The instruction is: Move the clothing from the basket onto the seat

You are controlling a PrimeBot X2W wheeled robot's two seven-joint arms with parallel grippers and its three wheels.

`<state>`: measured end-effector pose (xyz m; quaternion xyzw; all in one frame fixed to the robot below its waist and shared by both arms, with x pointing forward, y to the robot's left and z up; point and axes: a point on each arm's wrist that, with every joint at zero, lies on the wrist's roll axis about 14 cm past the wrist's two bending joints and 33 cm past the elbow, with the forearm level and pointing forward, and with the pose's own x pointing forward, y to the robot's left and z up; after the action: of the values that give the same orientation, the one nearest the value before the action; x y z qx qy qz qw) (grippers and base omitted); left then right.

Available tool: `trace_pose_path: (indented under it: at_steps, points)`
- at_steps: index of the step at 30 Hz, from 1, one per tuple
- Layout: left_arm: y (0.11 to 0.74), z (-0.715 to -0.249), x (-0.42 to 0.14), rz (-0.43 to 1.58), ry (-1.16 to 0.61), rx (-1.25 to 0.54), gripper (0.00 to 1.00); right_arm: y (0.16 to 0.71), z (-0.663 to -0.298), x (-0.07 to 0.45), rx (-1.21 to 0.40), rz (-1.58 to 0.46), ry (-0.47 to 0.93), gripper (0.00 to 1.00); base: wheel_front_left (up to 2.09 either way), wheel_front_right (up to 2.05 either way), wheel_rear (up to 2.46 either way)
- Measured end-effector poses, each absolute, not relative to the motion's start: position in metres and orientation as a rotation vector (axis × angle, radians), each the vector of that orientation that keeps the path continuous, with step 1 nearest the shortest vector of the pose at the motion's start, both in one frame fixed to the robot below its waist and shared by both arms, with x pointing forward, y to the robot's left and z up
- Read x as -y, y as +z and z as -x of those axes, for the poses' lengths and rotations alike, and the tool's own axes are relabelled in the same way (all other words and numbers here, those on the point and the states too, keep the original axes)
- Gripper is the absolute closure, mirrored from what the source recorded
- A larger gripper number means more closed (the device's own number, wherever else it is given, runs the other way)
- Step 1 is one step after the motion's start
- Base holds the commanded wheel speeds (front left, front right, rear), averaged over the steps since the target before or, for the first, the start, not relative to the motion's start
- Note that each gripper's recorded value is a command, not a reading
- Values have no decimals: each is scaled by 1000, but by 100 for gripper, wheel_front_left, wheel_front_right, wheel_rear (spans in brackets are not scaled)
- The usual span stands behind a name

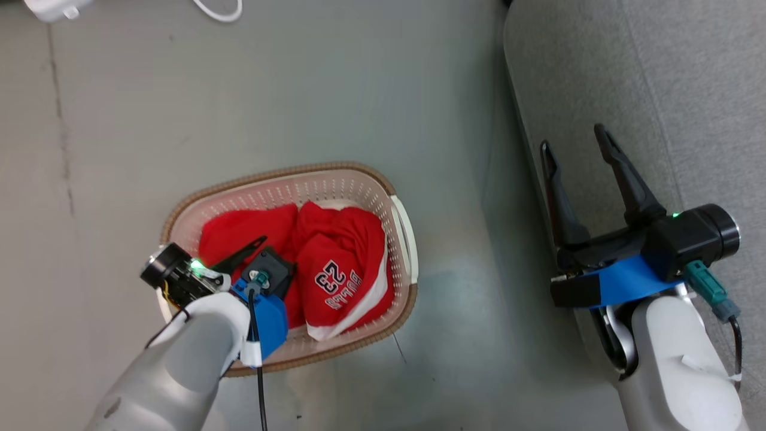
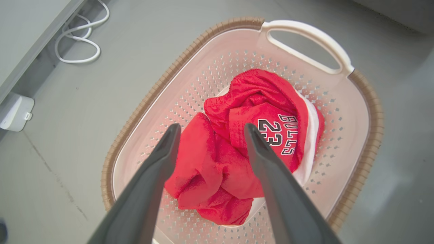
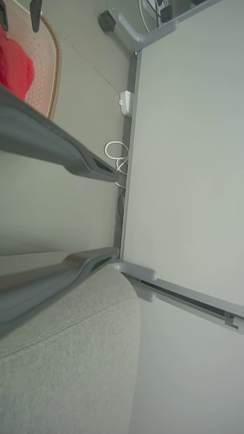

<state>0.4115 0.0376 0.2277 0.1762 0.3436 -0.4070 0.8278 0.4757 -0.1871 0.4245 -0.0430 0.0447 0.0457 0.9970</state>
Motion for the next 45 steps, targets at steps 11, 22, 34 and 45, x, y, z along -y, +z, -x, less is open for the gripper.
trace_pose_path:
  at_steps: [11, 22, 34, 45]
  points:
    - [131, -399, -69, -563, -965, -1018, 0, 364, -501, 199, -183, 115, 80, 0, 0, 0, 0]
    - [79, -396, -72, -669, -1063, -1098, 0, 321, -505, 209, -257, 129, 67, 0, 0, 0, 0]
    - [67, -388, -79, -720, -1079, -1163, 100, 312, -503, 214, -276, 130, 55, 0, 0, 0, 0]
    - [102, -389, -61, -652, -1068, -1086, 100, 342, -507, 209, -216, 129, 61, 0, 0, 0, 0]
